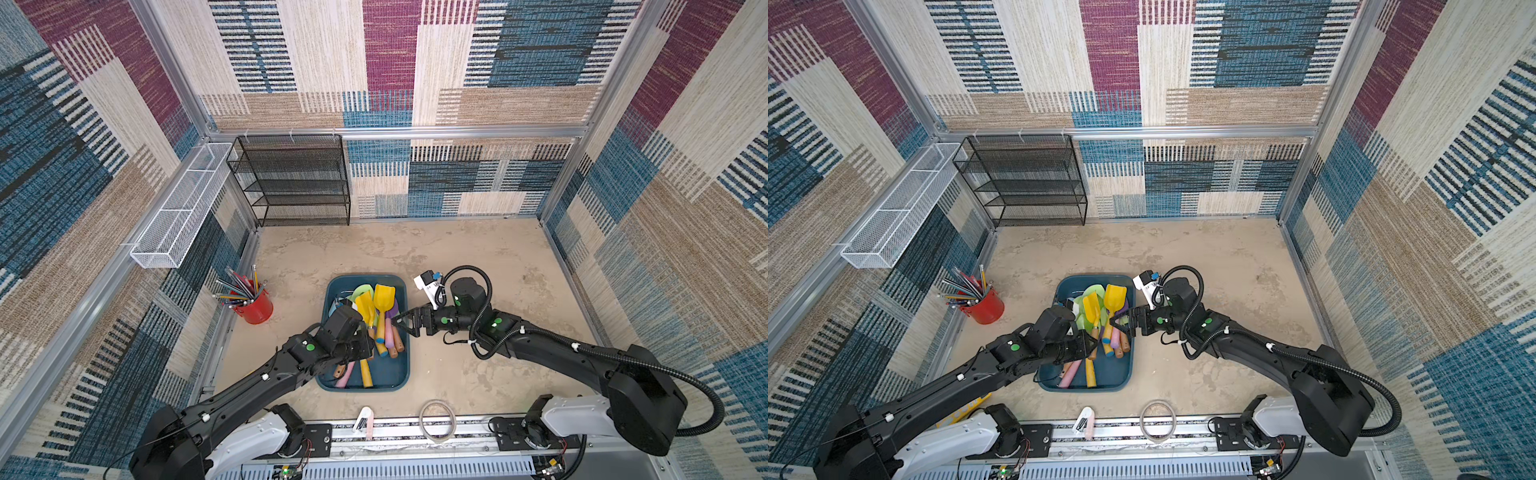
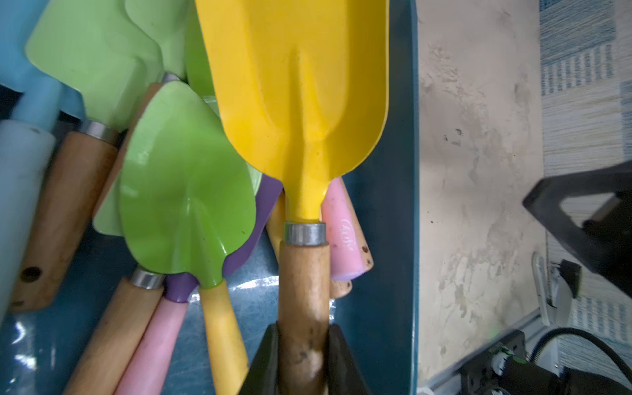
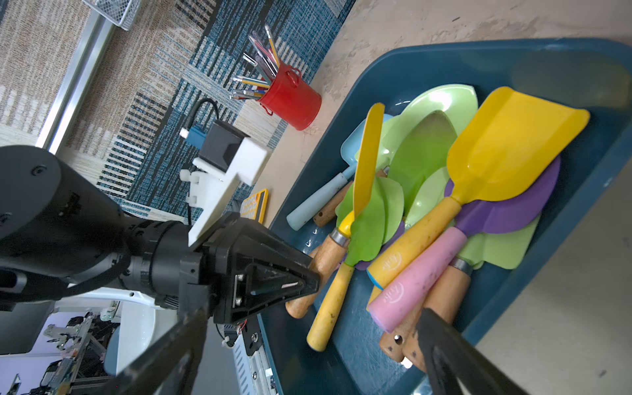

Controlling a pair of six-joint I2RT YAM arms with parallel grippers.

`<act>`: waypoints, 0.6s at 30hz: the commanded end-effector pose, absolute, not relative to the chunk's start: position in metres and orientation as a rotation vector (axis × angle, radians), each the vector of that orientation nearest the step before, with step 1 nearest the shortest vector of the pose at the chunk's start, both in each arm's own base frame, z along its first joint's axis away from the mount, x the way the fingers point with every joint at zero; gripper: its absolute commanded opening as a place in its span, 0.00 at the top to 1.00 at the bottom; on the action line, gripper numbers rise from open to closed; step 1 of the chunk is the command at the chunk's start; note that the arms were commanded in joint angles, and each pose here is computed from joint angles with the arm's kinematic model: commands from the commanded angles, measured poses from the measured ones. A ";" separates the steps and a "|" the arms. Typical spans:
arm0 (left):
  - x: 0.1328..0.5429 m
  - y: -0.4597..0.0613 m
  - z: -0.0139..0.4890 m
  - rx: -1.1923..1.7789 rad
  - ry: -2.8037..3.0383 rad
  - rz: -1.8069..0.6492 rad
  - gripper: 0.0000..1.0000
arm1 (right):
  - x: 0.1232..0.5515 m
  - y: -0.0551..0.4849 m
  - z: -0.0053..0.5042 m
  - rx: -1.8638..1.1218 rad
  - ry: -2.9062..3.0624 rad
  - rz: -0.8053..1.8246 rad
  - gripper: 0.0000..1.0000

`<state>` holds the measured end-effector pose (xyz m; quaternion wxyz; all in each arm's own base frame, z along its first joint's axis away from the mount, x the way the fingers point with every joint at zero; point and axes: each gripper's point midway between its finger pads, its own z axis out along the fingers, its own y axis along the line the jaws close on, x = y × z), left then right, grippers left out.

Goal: Take the shovel out of the storage box
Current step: Pick up the shovel from the storage box, then place the shovel at the center of the board.

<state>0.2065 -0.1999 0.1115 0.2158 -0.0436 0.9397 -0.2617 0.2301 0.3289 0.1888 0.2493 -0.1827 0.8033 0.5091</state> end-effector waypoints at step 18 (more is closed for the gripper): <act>0.210 -0.214 0.137 -0.126 2.399 -1.078 0.92 | 0.203 0.359 0.217 -0.566 2.087 1.722 0.04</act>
